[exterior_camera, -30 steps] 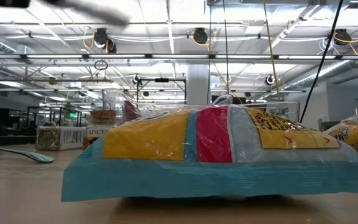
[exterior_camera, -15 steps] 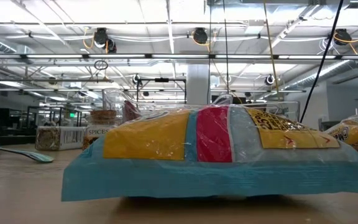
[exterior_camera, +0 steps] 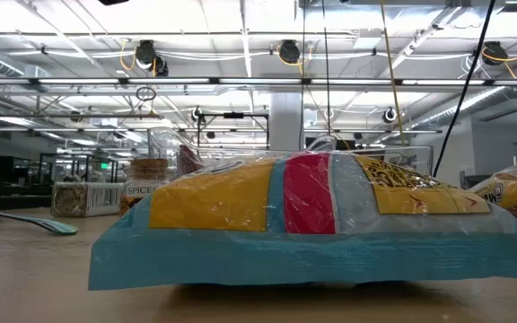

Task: Pick & Place Food Item
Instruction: Put the left blue white spoon into the bottom transparent bin

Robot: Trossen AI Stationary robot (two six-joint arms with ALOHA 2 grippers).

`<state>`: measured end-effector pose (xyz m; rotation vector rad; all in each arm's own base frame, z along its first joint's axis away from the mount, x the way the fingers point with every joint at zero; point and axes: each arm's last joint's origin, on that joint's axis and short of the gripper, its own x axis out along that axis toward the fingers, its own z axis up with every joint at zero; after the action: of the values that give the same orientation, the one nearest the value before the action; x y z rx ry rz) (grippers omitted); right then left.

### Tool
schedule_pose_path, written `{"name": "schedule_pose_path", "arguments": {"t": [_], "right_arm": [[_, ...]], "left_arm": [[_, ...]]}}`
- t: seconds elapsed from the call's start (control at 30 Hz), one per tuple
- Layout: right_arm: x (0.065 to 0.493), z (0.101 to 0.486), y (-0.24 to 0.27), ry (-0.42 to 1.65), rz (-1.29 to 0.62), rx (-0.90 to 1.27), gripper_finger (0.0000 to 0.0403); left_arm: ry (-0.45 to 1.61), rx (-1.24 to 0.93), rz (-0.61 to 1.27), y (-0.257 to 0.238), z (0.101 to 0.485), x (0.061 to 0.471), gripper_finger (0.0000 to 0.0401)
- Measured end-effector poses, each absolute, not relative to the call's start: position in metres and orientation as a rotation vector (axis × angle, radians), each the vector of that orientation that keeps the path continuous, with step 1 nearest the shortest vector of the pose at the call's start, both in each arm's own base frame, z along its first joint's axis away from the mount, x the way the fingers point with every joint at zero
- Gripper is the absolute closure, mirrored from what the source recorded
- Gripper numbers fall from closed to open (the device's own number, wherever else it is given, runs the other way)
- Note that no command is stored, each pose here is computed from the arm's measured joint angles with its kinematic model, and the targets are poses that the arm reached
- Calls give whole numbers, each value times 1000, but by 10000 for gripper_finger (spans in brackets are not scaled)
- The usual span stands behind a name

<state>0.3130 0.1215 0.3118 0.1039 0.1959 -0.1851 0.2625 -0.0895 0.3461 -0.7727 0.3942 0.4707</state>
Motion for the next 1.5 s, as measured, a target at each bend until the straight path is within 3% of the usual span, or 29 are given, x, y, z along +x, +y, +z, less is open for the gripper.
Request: {"name": "schedule_pose_path", "arguments": {"t": [0.63,0.9,1.2,1.5], "right_arm": [[315,305,108,258,-281,59,218],[315,302,104,283,-293,49,275],[316,302,100,277,-306,86,382],[316,302,101,276,-307,102,384]], "left_arm": [[325,-748,449,-71,354,274,397],[325,-743,452,-70,354,275,397],[320,-746,458,-70,354,275,394],[306,-752,450,-69,356,276,378]]}}
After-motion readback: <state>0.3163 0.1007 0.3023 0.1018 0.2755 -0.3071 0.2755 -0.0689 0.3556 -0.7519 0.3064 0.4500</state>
